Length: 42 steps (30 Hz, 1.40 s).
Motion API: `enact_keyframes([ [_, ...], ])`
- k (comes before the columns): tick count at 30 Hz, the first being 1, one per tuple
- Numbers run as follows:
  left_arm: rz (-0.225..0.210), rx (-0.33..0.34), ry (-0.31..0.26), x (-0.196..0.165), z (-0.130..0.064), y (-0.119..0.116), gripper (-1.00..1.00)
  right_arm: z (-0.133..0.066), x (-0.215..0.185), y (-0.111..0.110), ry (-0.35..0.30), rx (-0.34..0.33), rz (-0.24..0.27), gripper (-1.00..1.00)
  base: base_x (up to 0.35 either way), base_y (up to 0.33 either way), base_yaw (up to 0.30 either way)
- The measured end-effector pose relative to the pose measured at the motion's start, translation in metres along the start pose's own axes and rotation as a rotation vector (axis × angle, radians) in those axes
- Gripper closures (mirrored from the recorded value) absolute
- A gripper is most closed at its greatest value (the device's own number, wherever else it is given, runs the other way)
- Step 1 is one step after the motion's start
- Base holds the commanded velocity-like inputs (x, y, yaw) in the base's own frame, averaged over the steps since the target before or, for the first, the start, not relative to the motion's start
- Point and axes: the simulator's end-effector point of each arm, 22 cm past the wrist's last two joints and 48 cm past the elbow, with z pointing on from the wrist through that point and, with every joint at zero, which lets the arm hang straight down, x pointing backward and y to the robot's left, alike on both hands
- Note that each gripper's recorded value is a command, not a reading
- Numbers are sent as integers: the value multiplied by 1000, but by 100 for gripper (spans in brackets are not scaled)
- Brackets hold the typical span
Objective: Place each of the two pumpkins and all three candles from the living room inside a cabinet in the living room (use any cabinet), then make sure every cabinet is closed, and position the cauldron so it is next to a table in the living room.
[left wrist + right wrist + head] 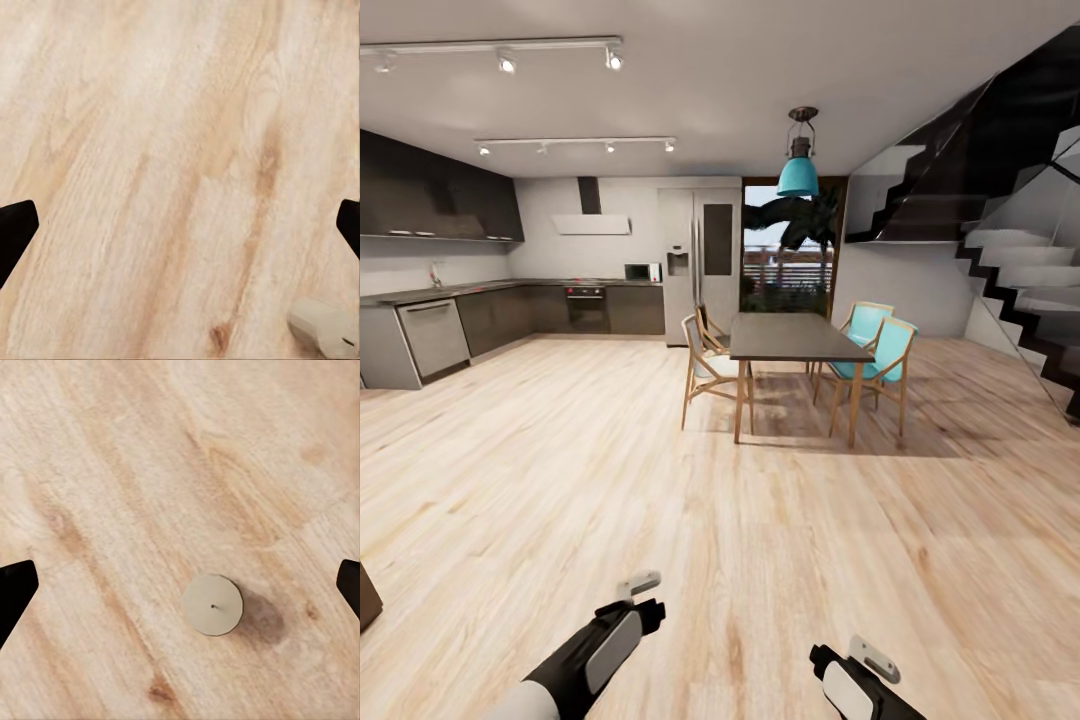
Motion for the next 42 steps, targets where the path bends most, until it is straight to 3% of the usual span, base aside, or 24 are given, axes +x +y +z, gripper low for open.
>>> enact_keyframes([
  [5, -26, 151, -4, -11, -7, -29, -100, 0, -2, 0, -9, 0, -20, -100, 1, -1, 0],
  [10, -29, 215, -14, -20, -5, -22, -100, 0, -4, 0, -21, 0, -47, -100, 0, 0, 0],
  [17, -36, 221, -17, -14, 6, -11, -100, 11, 1, -4, -30, 3, -59, -100, 0, 0, 0],
  [24, -37, 222, -17, -4, 17, -8, -100, 21, -1, -7, -78, 5, -157, -100, 0, 0, 0],
  [29, -38, 215, -19, 1, 25, 0, -100, 29, 4, -8, -87, 0, -179, -100, 0, 0, 0],
  [31, -57, 217, -14, 3, 28, 3, -100, 31, 8, -1, -86, -30, -192, -100, 0, 0, 0],
  [35, -98, 217, -6, 7, 35, 14, -100, 36, 18, 15, -90, -109, -273, -100, 0, 0, 0],
  [42, -107, 219, -4, 15, 45, 20, -100, 52, 45, -4, -52, -88, -306, -100, 0, 0, 0],
])
